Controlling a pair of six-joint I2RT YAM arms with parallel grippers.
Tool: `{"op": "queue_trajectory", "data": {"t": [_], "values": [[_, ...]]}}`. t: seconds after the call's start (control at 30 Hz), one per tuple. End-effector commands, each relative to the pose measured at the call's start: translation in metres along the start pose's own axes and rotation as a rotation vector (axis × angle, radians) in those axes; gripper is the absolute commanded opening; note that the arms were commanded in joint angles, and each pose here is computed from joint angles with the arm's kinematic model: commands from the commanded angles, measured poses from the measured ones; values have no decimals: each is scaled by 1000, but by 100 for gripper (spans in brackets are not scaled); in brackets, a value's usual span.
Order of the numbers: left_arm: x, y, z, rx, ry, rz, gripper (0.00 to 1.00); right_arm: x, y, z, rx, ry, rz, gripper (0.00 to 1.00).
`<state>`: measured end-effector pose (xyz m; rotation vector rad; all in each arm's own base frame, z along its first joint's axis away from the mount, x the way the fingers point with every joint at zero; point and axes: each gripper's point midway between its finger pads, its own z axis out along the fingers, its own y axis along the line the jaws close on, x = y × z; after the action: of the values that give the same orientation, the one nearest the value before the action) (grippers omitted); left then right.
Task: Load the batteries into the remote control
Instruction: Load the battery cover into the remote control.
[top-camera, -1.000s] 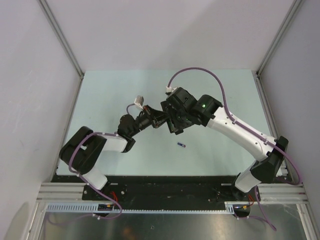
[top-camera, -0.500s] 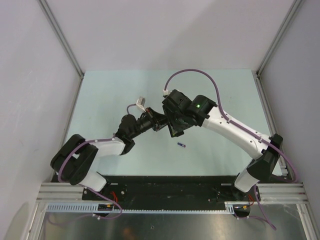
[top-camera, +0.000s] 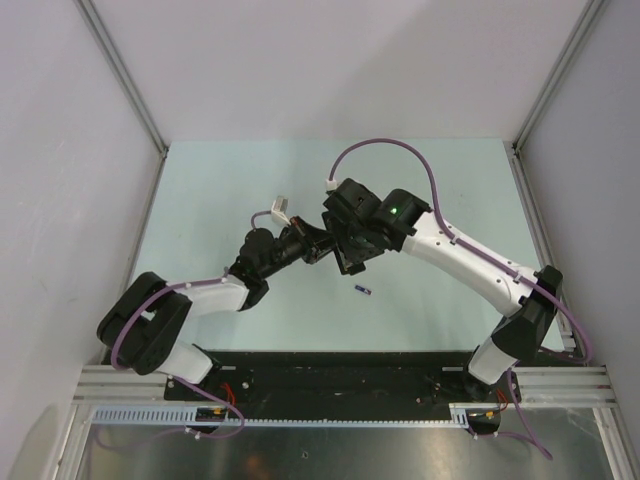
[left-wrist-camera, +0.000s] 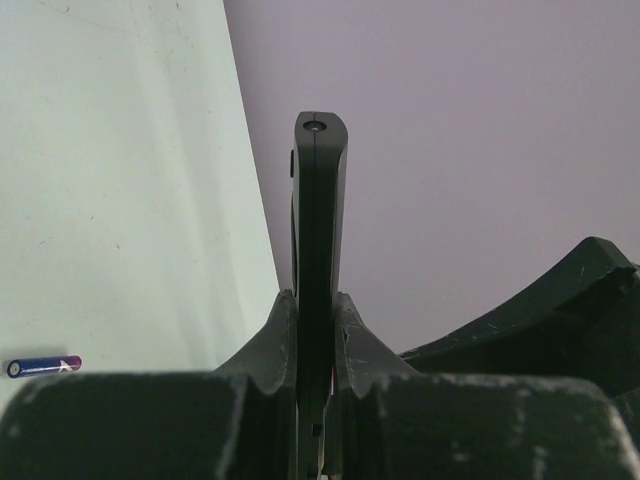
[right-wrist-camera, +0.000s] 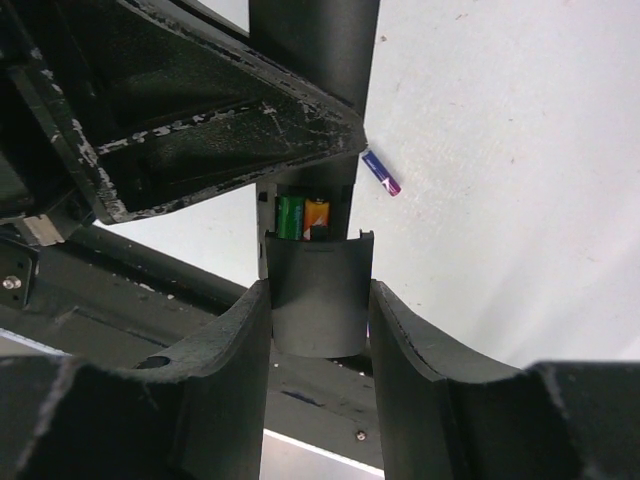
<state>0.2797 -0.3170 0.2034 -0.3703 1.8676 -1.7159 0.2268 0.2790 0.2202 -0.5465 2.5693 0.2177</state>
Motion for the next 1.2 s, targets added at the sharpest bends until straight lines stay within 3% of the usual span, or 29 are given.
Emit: {"op": "queue_trajectory", "data": {"t": [0.0,1.17], "values": [[-7,-28,1,70,-32,34,0,-7,12,3,-46,-11,32,0],[-6,-40,-3,96,-28,24,0,-1,0,24,-8,9,71,0]]}}
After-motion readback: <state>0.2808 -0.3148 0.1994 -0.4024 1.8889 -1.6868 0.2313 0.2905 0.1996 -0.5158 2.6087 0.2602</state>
